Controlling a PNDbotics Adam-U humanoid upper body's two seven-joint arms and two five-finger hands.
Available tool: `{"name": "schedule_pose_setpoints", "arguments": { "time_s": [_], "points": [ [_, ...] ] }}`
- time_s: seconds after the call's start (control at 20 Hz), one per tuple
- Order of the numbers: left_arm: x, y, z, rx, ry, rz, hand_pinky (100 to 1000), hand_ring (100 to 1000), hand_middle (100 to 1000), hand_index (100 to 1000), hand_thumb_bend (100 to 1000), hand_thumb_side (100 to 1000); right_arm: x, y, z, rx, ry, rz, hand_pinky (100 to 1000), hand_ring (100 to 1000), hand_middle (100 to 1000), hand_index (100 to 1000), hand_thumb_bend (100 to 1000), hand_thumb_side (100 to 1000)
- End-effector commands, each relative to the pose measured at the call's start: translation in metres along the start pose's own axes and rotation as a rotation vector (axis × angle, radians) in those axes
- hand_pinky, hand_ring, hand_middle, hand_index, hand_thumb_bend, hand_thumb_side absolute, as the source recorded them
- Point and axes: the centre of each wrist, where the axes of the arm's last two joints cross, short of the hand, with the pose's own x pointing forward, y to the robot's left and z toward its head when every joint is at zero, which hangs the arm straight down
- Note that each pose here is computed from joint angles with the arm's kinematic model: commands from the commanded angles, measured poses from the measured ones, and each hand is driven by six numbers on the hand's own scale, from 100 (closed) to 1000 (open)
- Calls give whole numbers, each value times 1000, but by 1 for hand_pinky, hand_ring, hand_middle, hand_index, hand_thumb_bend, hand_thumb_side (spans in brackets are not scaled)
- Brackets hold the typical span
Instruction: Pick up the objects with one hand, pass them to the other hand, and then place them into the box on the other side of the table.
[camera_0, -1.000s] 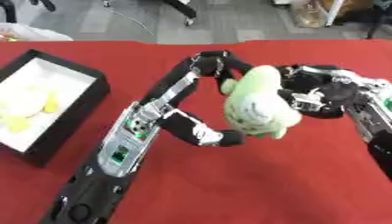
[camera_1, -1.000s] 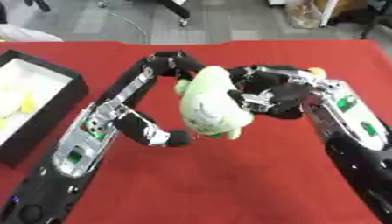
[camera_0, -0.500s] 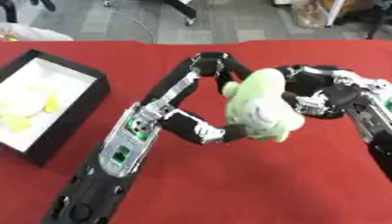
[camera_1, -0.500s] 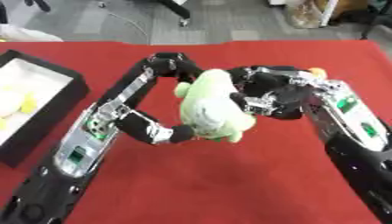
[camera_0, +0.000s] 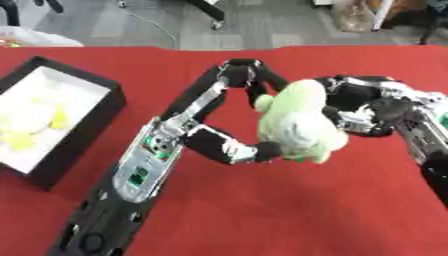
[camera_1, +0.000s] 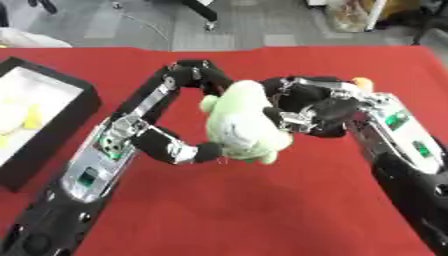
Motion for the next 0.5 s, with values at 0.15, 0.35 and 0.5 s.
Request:
{"name": "schedule_pose_setpoints", "arguments": {
  "time_s": [0.15, 0.35, 0.5],
  "points": [
    [7, 6, -8, -14, -45, -23, 418, 457, 539, 697, 516, 441, 11, 0, 3, 1, 7, 36, 574, 548, 317, 236, 100, 100],
    [7, 6, -8, -26, -59, -23, 373, 388, 464, 618, 422, 365, 11, 1, 2, 1, 5, 36, 573, 548, 317, 236, 100, 100],
    [7, 6, -8, -33, -67, -13, 315, 344, 417, 568, 344, 315, 12, 1, 2, 0, 3, 37, 572, 547, 317, 235, 100, 100]
  ]
}}
